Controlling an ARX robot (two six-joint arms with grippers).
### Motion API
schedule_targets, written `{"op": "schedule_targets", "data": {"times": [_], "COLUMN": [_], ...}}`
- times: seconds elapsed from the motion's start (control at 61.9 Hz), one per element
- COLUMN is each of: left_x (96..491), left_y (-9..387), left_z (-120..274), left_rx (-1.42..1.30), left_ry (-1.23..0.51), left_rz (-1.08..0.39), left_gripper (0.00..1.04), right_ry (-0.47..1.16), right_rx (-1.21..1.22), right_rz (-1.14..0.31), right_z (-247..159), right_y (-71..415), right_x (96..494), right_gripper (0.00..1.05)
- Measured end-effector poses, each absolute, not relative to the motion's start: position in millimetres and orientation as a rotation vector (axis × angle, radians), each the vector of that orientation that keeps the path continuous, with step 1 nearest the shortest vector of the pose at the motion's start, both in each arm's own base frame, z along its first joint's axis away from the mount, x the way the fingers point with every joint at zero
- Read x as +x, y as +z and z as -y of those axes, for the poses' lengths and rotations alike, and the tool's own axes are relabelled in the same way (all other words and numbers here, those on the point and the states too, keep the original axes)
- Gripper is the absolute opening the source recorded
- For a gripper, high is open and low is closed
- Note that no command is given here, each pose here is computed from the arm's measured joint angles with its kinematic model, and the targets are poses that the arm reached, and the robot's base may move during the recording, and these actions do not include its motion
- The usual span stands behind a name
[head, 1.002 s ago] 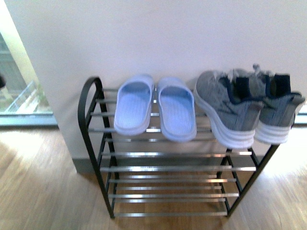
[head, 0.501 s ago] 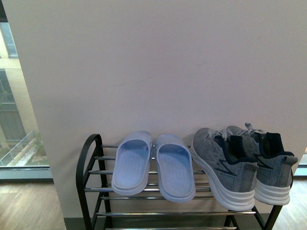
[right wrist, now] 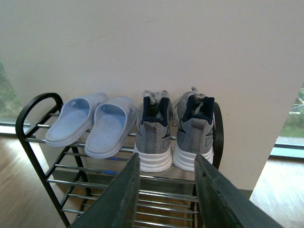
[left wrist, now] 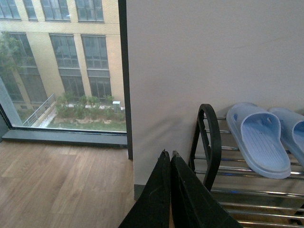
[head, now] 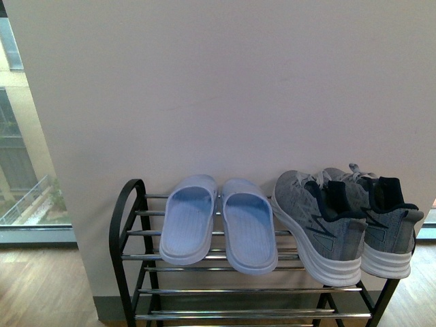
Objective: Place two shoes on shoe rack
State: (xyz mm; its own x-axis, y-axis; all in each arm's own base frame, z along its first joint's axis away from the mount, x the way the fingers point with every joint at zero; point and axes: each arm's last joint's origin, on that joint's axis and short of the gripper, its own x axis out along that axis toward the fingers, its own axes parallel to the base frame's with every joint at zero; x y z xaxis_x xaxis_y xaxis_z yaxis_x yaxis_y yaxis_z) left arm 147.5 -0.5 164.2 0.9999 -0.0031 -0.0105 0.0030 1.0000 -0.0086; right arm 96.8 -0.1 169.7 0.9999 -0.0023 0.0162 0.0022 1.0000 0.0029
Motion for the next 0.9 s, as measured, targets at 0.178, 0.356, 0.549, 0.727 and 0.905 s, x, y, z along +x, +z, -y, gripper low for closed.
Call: {"op": "schedule_targets", "data": {"times": [0.178, 0.356, 0.549, 0.727, 0.905], "left_x": [137.9, 131.0, 124.8, 119.6, 115.6], "left_y": [166.7, 169.5, 170.8, 171.5, 171.6], "left_z": [0.5, 0.5, 0.4, 0.4, 0.4], "left_rx": [-0.008, -0.008, -0.008, -0.008, -0.008], "left_ry": [-0.003, -0.003, -0.003, -0.003, -0.003], "left_rz": [-0.002, 0.008, 0.012, 0.015, 0.015], "left_gripper": [0.01, 0.01, 0.01, 0.01, 0.01], "right_ry": [-0.003, -0.002, -0.002, -0.002, -0.002], "right_rx": [0.002, 0.001, 0.001, 0.001, 0.001], "right_rz": [0.016, 0.016, 0.016, 0.016, 0.016], "right_z": [0.1, 0.1, 0.1, 0.1, 0.1], "right_y": [169.7, 169.7, 169.7, 169.7, 169.7], "right_x": [96.8, 96.8, 96.8, 96.8, 96.8], "right_gripper": [0.02, 0.28, 0.6, 0.89, 0.95]}}
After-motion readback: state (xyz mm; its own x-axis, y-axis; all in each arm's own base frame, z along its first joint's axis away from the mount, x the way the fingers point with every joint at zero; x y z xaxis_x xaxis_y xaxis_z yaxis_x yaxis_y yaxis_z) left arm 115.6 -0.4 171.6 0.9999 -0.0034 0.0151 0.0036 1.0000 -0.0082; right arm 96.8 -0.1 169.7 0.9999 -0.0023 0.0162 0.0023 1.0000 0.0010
